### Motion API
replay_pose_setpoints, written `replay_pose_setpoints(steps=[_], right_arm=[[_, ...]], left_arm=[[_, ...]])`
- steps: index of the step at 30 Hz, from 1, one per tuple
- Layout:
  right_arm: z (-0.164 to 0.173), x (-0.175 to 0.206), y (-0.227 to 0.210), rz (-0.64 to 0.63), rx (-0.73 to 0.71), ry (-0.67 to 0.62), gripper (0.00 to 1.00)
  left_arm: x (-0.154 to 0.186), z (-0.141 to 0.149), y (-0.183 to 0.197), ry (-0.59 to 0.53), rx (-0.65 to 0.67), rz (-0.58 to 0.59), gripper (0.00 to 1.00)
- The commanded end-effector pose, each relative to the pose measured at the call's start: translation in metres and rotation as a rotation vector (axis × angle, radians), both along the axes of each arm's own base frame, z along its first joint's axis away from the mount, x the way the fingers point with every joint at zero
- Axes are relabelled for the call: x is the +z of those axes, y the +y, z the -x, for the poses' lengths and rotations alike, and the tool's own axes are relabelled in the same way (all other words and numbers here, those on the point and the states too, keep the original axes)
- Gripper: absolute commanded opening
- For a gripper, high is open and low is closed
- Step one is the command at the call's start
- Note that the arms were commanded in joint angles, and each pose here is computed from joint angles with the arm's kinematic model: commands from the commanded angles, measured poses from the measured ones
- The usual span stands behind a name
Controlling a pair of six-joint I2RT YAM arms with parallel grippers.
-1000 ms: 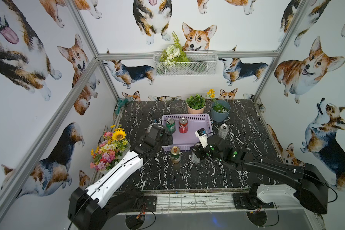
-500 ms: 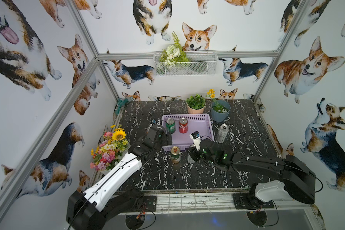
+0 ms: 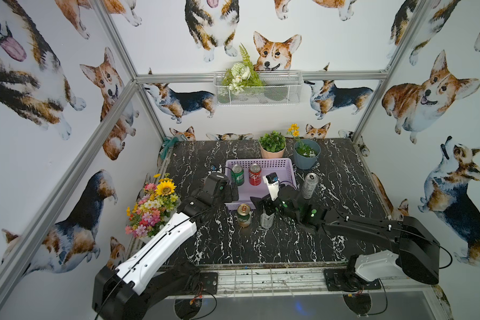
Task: Take out the drinks from the basket
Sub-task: Place the drink at the center of the board, then pick up the drink from the basket.
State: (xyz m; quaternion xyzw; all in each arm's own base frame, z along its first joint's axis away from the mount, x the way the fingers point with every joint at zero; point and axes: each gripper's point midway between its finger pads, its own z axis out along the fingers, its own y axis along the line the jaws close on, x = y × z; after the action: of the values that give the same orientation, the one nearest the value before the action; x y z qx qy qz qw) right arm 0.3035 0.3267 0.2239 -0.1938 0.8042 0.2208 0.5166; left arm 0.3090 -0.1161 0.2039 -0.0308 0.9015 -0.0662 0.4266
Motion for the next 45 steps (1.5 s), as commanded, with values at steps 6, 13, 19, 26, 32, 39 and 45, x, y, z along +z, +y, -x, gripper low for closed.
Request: replay_pose_setpoints(steps=[6, 13, 19, 26, 32, 39, 45], right_arm=[[-0.094, -0.033, -0.005, 0.112, -0.124, 0.133, 0.99], [-0.136, -0.048, 0.015, 0.05, -0.121, 0.182, 0.97], [-0.154, -0.067, 0.013, 0.079, -0.149, 0.221, 0.9], [-0.164, -0.096, 0.009, 0.096, -0.173, 0.288, 0.81], [-0.173, -0.1, 0.019, 0.085, -0.143, 0.27, 0.71], [-0.18, -0.106, 0.025, 0.096, -0.127, 0.256, 0.71], [-0.176, -0.1, 0.025, 0.083, -0.113, 0.237, 0.53]], left_arm=[[0.004, 0.003, 0.003, -0.012, -0.002, 0.01, 1.0], [0.004, 0.006, 0.008, -0.015, 0.008, 0.012, 1.0], [0.002, 0.008, 0.008, -0.011, 0.01, 0.023, 1.0], [0.002, 0.007, 0.008, -0.013, 0.01, 0.026, 1.0], [-0.001, 0.006, 0.007, -0.005, 0.01, 0.028, 1.0], [-0.002, 0.006, 0.007, 0.0, 0.012, 0.029, 1.0], [-0.003, 0.005, 0.006, 0.004, 0.012, 0.032, 1.0]])
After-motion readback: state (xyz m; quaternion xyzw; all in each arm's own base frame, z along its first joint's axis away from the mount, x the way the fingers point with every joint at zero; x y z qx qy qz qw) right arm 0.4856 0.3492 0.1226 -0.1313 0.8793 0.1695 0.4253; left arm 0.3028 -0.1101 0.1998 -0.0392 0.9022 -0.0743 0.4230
